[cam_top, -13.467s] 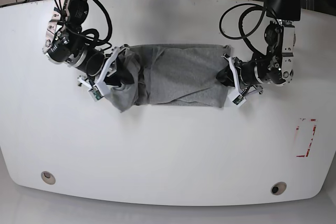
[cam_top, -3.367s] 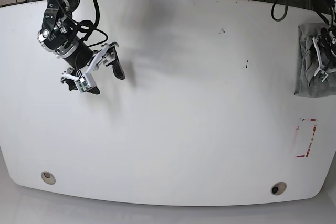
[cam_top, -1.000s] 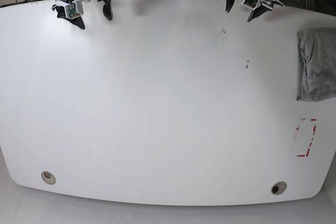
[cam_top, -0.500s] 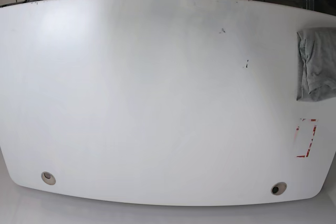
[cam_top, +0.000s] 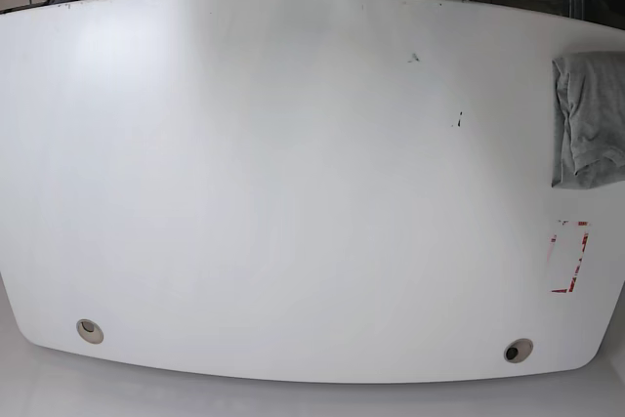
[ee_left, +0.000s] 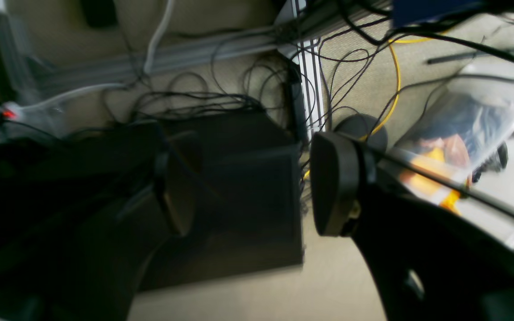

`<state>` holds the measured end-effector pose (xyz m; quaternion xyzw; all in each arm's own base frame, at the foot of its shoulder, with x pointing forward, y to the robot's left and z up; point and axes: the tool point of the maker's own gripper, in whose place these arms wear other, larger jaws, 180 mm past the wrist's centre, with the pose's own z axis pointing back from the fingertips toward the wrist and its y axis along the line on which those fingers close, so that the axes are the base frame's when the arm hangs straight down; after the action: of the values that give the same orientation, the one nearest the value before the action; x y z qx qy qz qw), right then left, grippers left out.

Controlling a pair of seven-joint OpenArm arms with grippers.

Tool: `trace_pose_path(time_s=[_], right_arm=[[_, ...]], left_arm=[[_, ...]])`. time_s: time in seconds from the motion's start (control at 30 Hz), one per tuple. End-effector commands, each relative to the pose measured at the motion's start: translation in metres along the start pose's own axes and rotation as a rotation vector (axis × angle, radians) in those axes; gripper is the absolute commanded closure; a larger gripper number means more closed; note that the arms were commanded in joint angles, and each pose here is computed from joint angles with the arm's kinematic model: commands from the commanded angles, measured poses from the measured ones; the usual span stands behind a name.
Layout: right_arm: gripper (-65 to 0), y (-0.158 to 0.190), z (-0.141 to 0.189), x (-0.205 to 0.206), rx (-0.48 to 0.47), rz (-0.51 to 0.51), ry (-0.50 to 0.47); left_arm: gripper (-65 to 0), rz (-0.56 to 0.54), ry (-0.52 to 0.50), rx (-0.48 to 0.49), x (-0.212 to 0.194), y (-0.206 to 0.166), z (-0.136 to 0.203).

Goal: Layout the t-shirt on the table in an organized manner, then fold the t-shirt properly

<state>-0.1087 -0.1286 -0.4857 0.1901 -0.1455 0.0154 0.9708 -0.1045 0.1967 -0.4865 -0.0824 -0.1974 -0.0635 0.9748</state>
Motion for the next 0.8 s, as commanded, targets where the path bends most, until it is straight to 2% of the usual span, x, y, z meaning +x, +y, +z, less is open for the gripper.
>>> trace_pose_path(time_s=[0.0,0.17,0.37,0.53,0.77], right_arm=[[-49.5,-0.007,-0.012,-0.007,0.004,-0.006,0.02],[-49.5,-0.025,-0.039,-0.015,-0.011,-0.012,0.071],[-49.5,-0.045,-0.055,-0.014,-0.024,-0.023,0.099],[-49.5,-0.06,-0.064,-0.004,-0.035,-0.018,0.102],[-49.5,-0.076,-0.079,0.002,-0.043,-0.043,0.116]], left_arm=[[-35.1,0.02,0.038,-0.008,-0.017,0.004,-0.011],[-35.1,0.063,0.079,0.016,-0.029,0.019,-0.042],[-35.1,0.042,0.121,0.024,-0.027,0.031,-0.078],[-35.1,0.064,0.14,0.035,-0.024,0.039,-0.1],[-35.1,0.113,0.208,0.132,-0.033,0.06,-0.12]])
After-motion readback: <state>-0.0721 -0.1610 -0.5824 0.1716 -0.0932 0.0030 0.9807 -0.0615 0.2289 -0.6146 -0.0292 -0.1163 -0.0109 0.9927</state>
